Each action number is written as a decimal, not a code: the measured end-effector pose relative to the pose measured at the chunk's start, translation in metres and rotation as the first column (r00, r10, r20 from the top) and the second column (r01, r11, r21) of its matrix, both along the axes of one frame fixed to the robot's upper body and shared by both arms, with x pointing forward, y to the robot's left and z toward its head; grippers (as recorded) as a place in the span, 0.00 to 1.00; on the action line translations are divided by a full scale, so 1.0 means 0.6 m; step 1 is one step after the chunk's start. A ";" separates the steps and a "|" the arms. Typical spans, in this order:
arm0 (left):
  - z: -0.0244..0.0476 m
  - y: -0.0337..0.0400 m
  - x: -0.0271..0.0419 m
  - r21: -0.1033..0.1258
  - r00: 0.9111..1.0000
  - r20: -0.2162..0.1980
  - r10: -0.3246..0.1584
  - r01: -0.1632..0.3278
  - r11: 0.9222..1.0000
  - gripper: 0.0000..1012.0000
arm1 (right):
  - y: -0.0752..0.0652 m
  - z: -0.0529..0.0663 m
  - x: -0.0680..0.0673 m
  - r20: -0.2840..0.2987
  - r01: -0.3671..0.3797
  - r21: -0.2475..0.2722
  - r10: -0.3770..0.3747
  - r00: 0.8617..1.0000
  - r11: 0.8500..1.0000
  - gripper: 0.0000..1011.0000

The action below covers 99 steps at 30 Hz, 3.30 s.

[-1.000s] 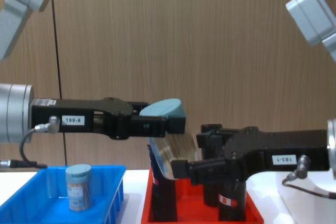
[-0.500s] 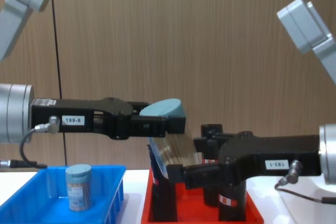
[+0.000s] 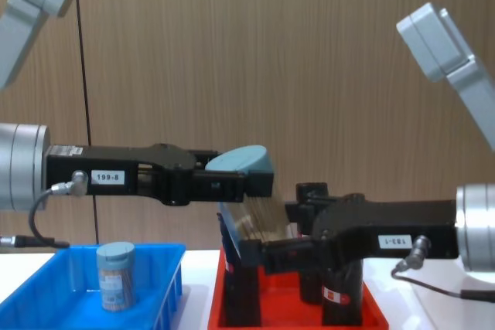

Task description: Pick the cotton swabs from the blue box and place them into the white box.

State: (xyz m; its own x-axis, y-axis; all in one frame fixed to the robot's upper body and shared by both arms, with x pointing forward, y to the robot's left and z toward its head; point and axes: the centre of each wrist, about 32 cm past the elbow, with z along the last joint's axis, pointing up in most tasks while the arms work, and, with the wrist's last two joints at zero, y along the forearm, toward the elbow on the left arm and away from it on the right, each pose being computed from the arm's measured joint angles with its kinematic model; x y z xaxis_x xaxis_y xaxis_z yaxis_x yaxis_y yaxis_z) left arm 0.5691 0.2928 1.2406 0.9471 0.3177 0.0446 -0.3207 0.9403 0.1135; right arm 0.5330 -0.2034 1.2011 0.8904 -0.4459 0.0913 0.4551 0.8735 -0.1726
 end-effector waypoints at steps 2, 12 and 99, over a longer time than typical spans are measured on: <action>0.000 0.000 0.000 0.000 1.000 0.000 0.000 0.000 1.000 0.66 | 0.001 0.000 0.001 0.001 0.001 0.002 -0.001 1.000 1.000 0.99; 0.000 0.000 0.000 0.000 1.000 0.000 0.000 0.000 1.000 0.66 | 0.008 -0.001 0.003 0.003 0.000 0.008 0.000 1.000 1.000 0.88; 0.000 0.000 0.000 0.000 1.000 0.000 0.000 0.000 1.000 0.99 | -0.191 0.001 0.028 0.011 0.526 0.067 -0.528 0.849 0.848 0.63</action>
